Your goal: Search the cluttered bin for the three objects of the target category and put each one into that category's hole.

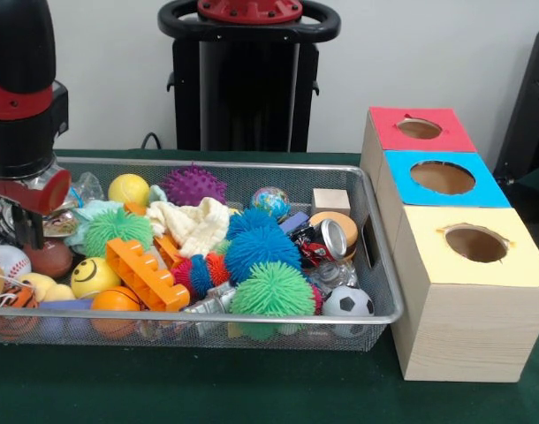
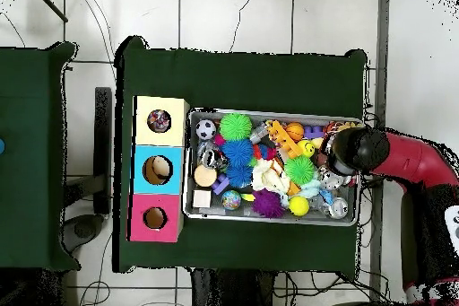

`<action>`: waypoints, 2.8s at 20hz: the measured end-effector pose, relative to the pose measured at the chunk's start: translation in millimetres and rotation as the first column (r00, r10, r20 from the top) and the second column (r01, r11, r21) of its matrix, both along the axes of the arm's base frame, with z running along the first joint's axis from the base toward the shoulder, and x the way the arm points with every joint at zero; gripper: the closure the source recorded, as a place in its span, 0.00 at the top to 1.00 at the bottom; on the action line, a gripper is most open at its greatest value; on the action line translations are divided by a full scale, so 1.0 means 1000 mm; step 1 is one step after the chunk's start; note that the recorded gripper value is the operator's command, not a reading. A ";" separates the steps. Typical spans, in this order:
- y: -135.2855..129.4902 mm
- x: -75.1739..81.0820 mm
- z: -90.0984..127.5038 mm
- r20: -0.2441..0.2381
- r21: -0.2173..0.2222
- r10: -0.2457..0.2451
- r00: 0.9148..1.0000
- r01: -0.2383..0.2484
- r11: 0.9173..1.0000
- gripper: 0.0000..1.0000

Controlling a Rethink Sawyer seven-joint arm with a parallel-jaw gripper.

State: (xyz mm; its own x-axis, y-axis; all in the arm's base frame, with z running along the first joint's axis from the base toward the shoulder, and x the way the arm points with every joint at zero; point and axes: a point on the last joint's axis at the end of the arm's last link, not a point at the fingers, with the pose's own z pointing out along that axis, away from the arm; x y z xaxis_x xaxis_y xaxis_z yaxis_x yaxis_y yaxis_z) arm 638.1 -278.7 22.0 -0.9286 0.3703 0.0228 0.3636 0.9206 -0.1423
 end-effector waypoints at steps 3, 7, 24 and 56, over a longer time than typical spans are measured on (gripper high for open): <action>0.000 0.000 -0.001 -0.001 0.001 0.000 1.000 0.000 1.000 0.00; 0.002 -0.002 -0.004 -0.005 0.005 0.000 1.000 0.000 1.000 0.00; -0.007 -0.056 -0.029 -0.064 0.042 -0.017 0.998 0.019 0.999 0.00; 0.033 -0.099 -0.079 -0.004 0.083 -0.016 1.000 0.016 0.996 0.00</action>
